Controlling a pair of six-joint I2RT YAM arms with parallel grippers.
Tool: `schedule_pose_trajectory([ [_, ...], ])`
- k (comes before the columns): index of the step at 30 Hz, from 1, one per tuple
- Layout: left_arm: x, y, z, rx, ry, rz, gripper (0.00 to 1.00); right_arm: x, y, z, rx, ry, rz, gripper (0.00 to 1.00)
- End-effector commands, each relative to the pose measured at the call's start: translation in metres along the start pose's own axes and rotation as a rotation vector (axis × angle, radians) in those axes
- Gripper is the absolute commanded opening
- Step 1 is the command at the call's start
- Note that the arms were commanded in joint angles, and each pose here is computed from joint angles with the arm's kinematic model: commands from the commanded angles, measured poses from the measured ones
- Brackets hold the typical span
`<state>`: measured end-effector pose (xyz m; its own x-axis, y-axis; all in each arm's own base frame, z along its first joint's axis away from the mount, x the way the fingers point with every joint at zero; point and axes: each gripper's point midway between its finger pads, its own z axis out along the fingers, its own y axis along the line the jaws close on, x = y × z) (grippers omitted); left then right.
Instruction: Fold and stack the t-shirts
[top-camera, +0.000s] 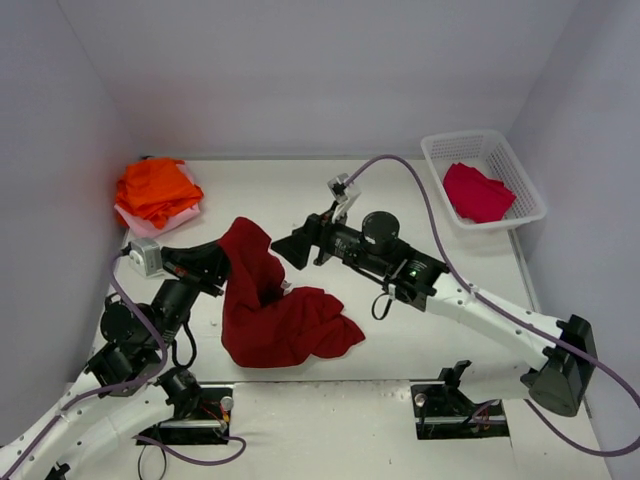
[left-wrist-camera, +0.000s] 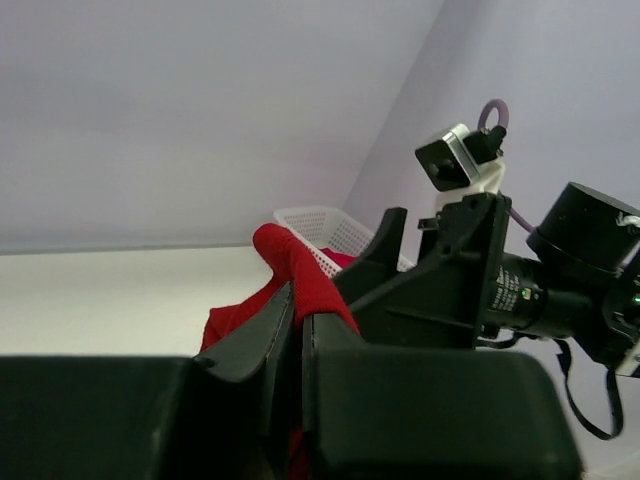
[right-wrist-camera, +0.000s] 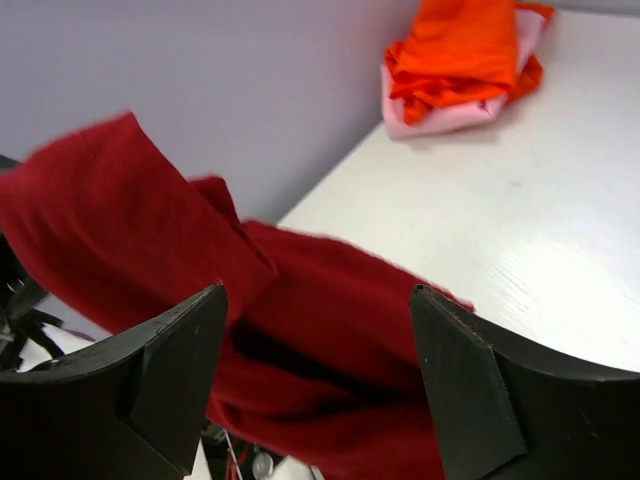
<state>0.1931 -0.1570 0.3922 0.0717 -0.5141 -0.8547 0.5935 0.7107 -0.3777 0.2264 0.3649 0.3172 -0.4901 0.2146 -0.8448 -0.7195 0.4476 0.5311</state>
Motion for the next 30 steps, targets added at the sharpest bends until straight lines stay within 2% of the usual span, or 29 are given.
schedule_pose_trajectory([
  [1, -0.038, -0.011, -0.004, 0.037, -0.129, -0.055, 0.0, -0.064, 0.063, 0.007, -0.227, -0.195, -0.042, 0.69],
  [5, -0.037, -0.005, -0.009, 0.016, -0.129, -0.053, 0.0, -0.07, 0.071, 0.014, -0.261, -0.219, -0.041, 0.65],
  [18, -0.032, 0.006, -0.013, -0.032, -0.144, -0.07, 0.0, -0.074, 0.078, 0.011, -0.29, -0.25, -0.027, 0.64],
  [30, -0.045, 0.011, -0.017, -0.061, -0.178, -0.051, 0.0, -0.032, 0.057, 0.018, -0.28, -0.198, 0.034, 0.63],
])
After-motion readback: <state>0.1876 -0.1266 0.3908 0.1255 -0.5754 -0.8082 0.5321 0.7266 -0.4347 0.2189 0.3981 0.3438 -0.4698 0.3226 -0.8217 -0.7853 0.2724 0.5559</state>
